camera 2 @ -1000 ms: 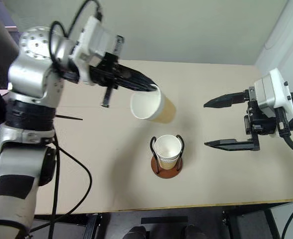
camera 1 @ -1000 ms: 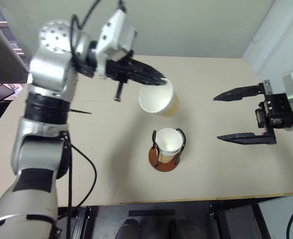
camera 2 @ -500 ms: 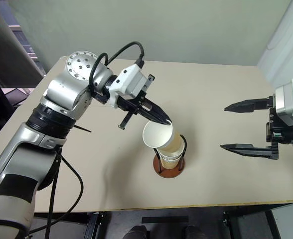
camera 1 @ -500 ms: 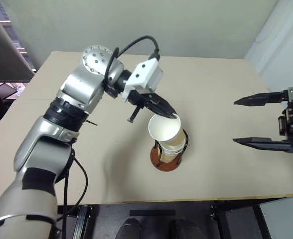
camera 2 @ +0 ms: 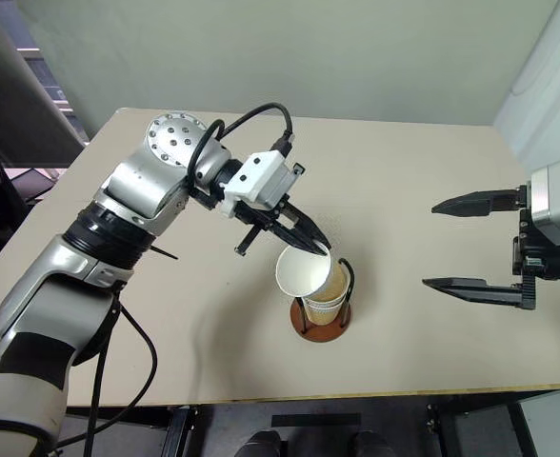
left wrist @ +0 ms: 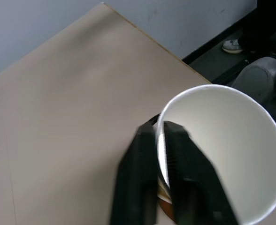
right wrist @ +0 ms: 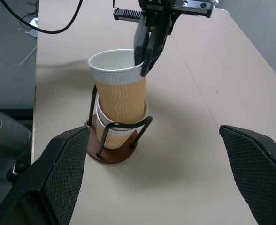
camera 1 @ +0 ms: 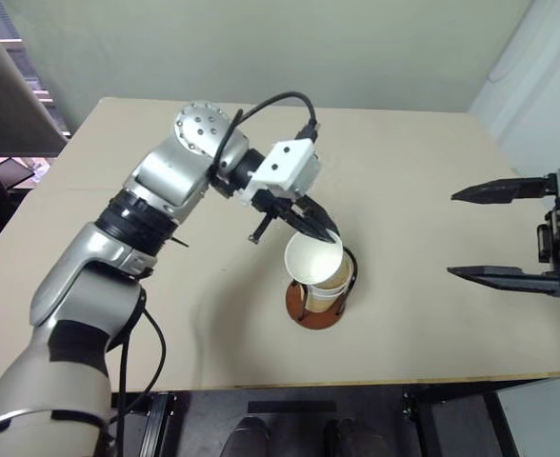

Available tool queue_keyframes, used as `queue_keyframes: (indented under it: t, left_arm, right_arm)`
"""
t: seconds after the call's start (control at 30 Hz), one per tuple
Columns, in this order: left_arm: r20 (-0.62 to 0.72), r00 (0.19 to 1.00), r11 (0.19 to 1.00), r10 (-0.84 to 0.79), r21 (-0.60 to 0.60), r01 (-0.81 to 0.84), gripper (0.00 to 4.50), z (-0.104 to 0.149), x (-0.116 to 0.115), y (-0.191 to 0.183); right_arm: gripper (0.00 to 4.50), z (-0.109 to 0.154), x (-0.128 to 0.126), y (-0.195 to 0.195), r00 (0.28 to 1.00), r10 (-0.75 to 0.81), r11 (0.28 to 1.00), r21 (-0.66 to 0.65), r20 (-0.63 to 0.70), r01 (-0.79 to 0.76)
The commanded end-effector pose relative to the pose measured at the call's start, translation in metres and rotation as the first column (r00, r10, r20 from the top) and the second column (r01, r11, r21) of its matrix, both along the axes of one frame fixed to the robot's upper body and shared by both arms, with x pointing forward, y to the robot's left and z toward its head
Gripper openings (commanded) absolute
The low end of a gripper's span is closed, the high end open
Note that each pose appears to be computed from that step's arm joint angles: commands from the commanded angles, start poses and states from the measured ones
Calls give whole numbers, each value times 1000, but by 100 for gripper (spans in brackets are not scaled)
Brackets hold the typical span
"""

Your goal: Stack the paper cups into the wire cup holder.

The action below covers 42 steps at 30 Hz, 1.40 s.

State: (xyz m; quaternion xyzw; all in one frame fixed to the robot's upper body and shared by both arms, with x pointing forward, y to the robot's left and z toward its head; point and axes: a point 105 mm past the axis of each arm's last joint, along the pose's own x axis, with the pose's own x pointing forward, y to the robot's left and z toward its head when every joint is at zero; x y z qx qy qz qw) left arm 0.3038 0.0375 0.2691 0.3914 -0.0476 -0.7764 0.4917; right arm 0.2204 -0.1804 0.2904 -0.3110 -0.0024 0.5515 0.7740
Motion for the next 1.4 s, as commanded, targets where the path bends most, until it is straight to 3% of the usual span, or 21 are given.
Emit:
queue_keyframes:
  t: [0.03, 0.27, 0.3, 0.43, 0.7, 0.83, 1.03, 1.17, 1.4]
  left_arm:
    - [31, 998, 998, -54, 18, 54, 168, 7, -6, -4]
    - [61, 998, 999, -33, -6, 34, 431, 10, 1, -8]
    - [64, 998, 1000, -25, -16, 26, 445, 12, 2, -7]
    - [56, 997, 994, 49, -105, -43, 445, 27, 8, 2]
    - [-108, 962, 953, 252, -143, -266, 445, 22, -4, 84]
    - [-257, 848, 855, 464, -122, -505, 445, 1, -19, 147]
    - [-393, 661, 683, 639, -103, -723, 445, -18, -46, 201]
    - [-437, 578, 610, 689, -79, -788, 445, -29, -59, 218]
    - [-449, 562, 584, 695, -103, -805, 445, -30, -62, 216]
  right_arm:
    - [450, 9, -6, 2, 999, -3, 1000, -9, 55, 3]
    - [450, 6, -4, 3, 998, -7, 1000, -8, 54, 7]
    - [450, 6, -3, 3, 998, -7, 1000, -7, 55, 7]
    - [450, 6, 1, 0, 999, -4, 1000, -1, 53, 4]
    - [450, -8, 19, -21, 999, -42, 999, 21, -9, 42]
    - [450, -16, 33, -51, 989, -139, 989, 39, -54, 141]
    - [450, -28, 36, -75, 972, -202, 978, 32, -122, 207]
    - [450, -30, 38, -79, 968, -205, 976, 46, -145, 214]
    - [450, -32, 43, -67, 976, -145, 986, 55, -162, 155]
